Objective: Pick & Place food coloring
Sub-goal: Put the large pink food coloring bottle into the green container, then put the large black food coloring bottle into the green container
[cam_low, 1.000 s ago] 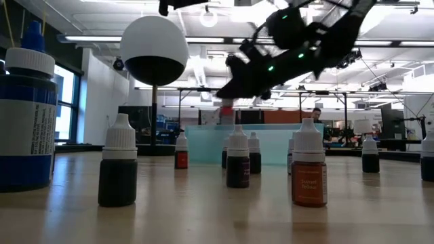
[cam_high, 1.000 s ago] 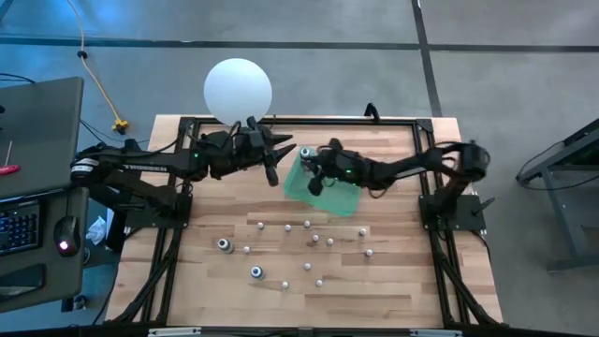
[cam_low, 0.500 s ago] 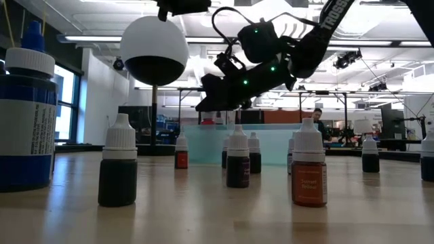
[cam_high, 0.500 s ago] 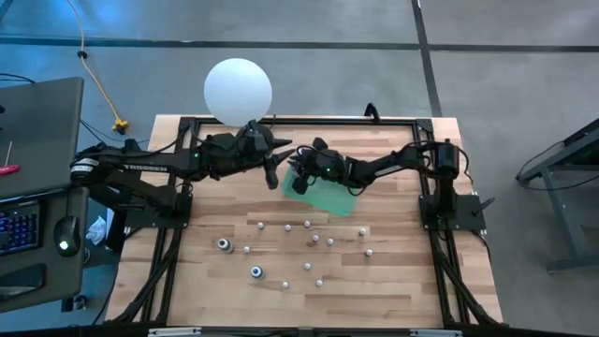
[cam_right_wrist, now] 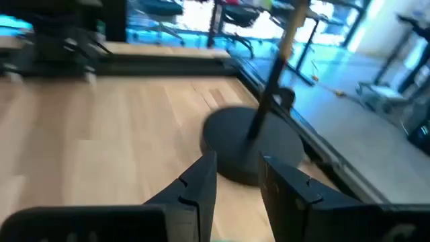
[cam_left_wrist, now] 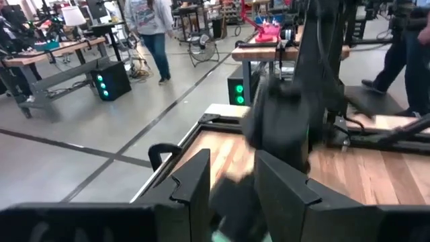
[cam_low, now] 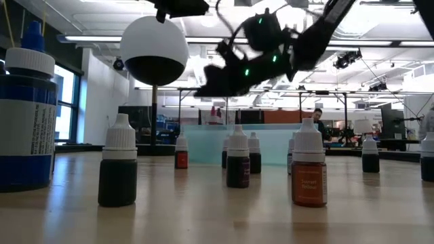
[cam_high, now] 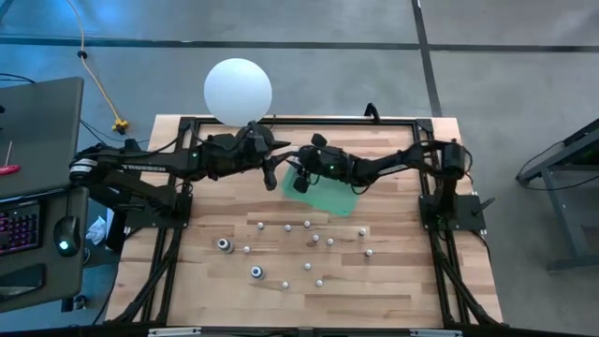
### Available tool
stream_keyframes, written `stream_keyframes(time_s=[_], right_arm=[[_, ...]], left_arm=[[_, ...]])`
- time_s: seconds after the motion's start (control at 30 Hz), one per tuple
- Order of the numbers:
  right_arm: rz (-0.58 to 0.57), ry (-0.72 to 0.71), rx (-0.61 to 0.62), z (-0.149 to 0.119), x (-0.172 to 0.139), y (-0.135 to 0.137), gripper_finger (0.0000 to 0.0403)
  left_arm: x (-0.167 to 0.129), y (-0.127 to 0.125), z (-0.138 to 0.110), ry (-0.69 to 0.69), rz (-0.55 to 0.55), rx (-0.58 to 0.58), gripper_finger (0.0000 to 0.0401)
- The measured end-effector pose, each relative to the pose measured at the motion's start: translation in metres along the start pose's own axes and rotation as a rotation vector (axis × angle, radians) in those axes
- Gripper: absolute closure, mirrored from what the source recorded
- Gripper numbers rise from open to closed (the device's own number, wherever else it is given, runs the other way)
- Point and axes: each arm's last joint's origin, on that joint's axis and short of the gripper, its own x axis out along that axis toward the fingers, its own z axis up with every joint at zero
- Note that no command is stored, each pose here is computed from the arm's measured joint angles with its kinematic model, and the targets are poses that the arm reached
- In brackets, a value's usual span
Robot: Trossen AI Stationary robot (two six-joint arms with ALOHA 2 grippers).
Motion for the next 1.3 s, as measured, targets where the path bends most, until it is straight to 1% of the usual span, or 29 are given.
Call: stream_keyframes(time_s=[0.1, 0.23, 0.3, 0.33, 0.43, 0.5, 0.63, 0.7, 0.8, 0.87, 0.93, 0.97, 1.1, 1.3], right_arm=[[0.031, -0.024, -0.029, 0.025, -0.015, -0.004, 0.0300], [0.105, 0.006, -0.056, 0.057, -0.048, -0.012, 0.0300], [0.147, 0.036, -0.060, 0.069, -0.067, -0.014, 0.0300], [0.171, 0.051, -0.063, 0.074, -0.076, -0.015, 0.0300], [0.230, 0.118, -0.071, 0.082, -0.099, -0.014, 0.0300], [0.253, 0.163, -0.058, 0.082, -0.111, -0.011, 0.0299], [0.289, 0.213, -0.053, 0.075, -0.121, -0.002, 0.0299], [0.314, 0.222, -0.061, 0.069, -0.123, 0.004, 0.0299], [0.356, 0.216, -0.067, 0.062, -0.125, 0.013, 0.0299], [0.376, 0.215, -0.071, 0.060, -0.126, 0.017, 0.0299], [0.385, 0.215, -0.075, 0.060, -0.127, 0.020, 0.0299], [0.387, 0.212, -0.076, 0.060, -0.128, 0.020, 0.0299], [0.391, 0.208, -0.077, 0.061, -0.128, 0.022, 0.0299], [0.387, 0.197, -0.075, 0.062, -0.128, 0.021, 0.0300]], left_arm=[[-0.007, 0.001, 0.000, 0.026, -0.057, 0.010, 0.0286], [-0.024, 0.002, -0.001, 0.094, -0.203, 0.026, 0.0286], [-0.035, 0.002, -0.005, 0.160, -0.318, 0.026, 0.0286], [-0.041, 0.001, -0.006, 0.192, -0.396, 0.029, 0.0286], [-0.061, 0.001, -0.012, 0.282, -0.605, 0.028, 0.0286], [-0.074, 0.003, -0.014, 0.348, -0.675, -0.029, 0.0286], [-0.090, 0.002, -0.026, 0.520, -0.697, -0.157, 0.0286], [-0.093, -0.005, -0.037, 0.581, -0.712, -0.201, 0.0286], [-0.094, -0.019, -0.056, 0.691, -0.704, -0.280, 0.0286], [-0.095, -0.030, -0.066, 0.749, -0.689, -0.298, 0.0286], [-0.097, -0.040, -0.077, 0.813, -0.678, -0.283, 0.0286], [-0.098, -0.045, -0.079, 0.825, -0.683, -0.269, 0.0286], [-0.105, -0.063, -0.084, 0.851, -0.732, -0.191, 0.0286], [-0.122, -0.088, -0.091, 0.854, -0.762, -0.026, 0.0286]])
